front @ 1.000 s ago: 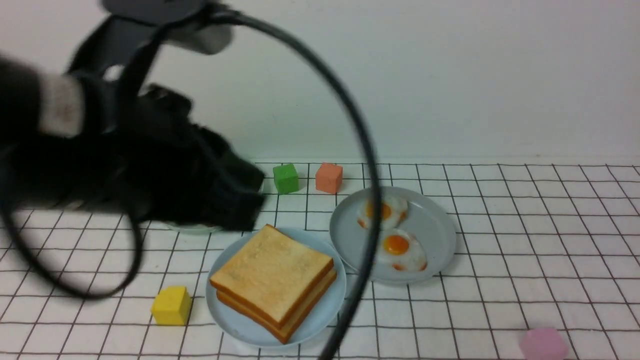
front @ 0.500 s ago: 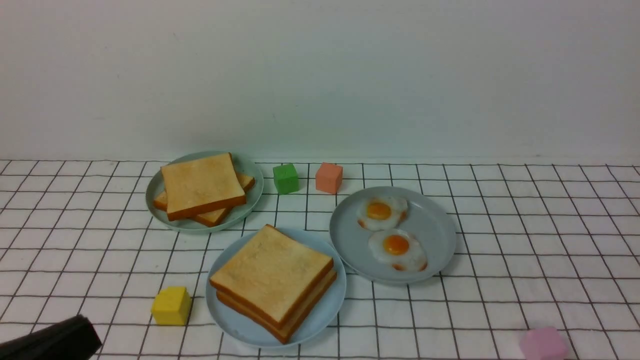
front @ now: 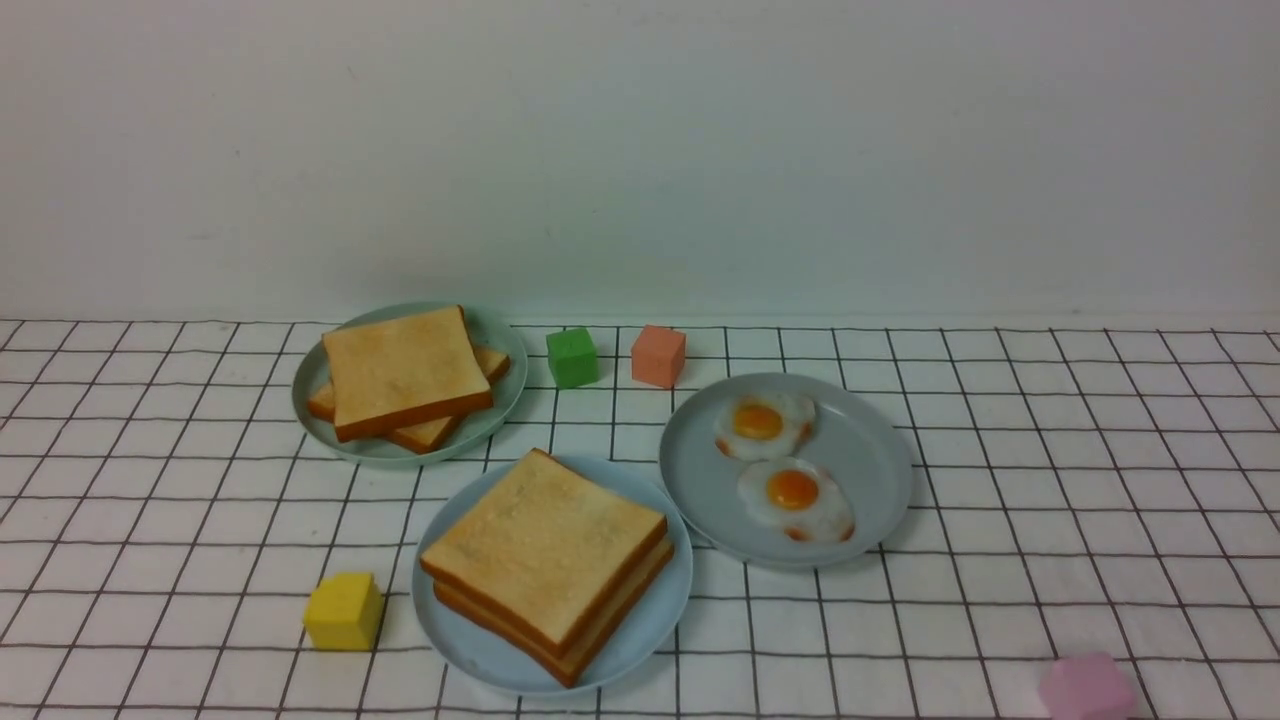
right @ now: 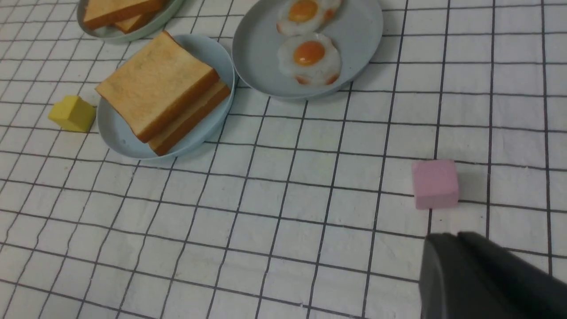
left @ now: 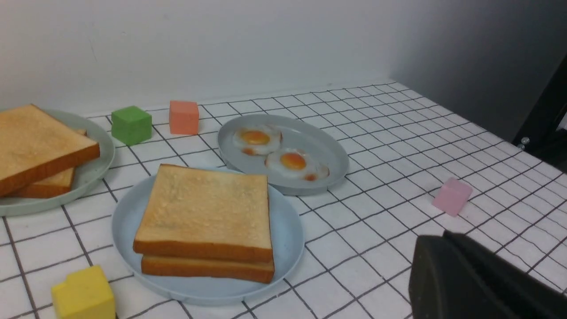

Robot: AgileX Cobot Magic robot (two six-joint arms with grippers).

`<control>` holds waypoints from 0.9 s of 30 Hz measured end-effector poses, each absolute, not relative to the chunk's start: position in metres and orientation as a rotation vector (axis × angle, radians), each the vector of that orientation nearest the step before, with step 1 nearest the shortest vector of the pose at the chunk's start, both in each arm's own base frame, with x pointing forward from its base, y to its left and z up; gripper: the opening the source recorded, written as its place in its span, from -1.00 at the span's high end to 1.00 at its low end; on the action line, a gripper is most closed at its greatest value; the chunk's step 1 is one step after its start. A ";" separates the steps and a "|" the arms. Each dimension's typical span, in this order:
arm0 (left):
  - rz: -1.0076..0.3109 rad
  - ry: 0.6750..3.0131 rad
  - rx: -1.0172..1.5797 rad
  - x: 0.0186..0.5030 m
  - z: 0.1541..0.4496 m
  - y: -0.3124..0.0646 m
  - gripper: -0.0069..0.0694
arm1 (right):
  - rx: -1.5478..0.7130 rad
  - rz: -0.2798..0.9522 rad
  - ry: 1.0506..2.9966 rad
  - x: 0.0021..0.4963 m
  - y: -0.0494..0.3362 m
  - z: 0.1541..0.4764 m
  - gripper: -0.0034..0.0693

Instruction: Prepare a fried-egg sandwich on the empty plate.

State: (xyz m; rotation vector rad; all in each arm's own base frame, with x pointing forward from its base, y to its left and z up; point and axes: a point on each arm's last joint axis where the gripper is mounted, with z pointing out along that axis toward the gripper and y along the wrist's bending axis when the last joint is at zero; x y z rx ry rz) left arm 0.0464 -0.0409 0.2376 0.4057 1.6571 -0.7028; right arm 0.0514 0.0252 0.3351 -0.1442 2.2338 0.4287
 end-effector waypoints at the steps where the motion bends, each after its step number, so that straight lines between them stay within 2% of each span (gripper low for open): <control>1: -0.702 1.665 0.409 0.046 0.237 -0.041 0.85 | -0.144 0.428 2.236 0.051 0.025 0.335 0.77; 5: -0.700 1.676 0.413 0.046 0.236 -0.041 0.85 | -0.146 0.420 2.246 0.051 0.025 0.334 0.77; 9: -0.700 1.676 0.413 0.046 0.236 -0.041 0.85 | -0.207 0.262 2.187 0.052 0.016 0.330 0.75; 12: -0.700 1.676 0.413 0.046 0.236 -0.041 0.85 | -0.194 0.207 2.090 0.052 0.014 0.321 0.75; 14: -0.700 1.676 0.413 0.046 0.236 -0.041 0.85 | -0.161 0.214 2.046 0.052 0.014 0.312 0.75; 19: -0.700 1.676 0.413 0.046 0.236 -0.041 0.85 | 0.024 0.290 1.869 0.047 0.015 0.260 0.75; 21: -0.700 1.676 0.413 0.046 0.236 -0.041 0.85 | 0.057 0.292 1.838 0.046 0.014 0.252 0.76; 22: -0.700 1.676 0.413 0.046 0.236 -0.041 0.85 | 0.081 0.283 1.819 0.045 0.013 0.236 0.79; 24: -0.700 1.676 0.413 0.046 0.236 -0.041 0.85 | 0.094 0.271 1.816 0.046 0.012 0.220 0.85; 27: -0.700 1.676 0.413 0.046 0.236 -0.041 0.84 | 0.112 0.250 1.890 0.050 0.011 0.177 0.94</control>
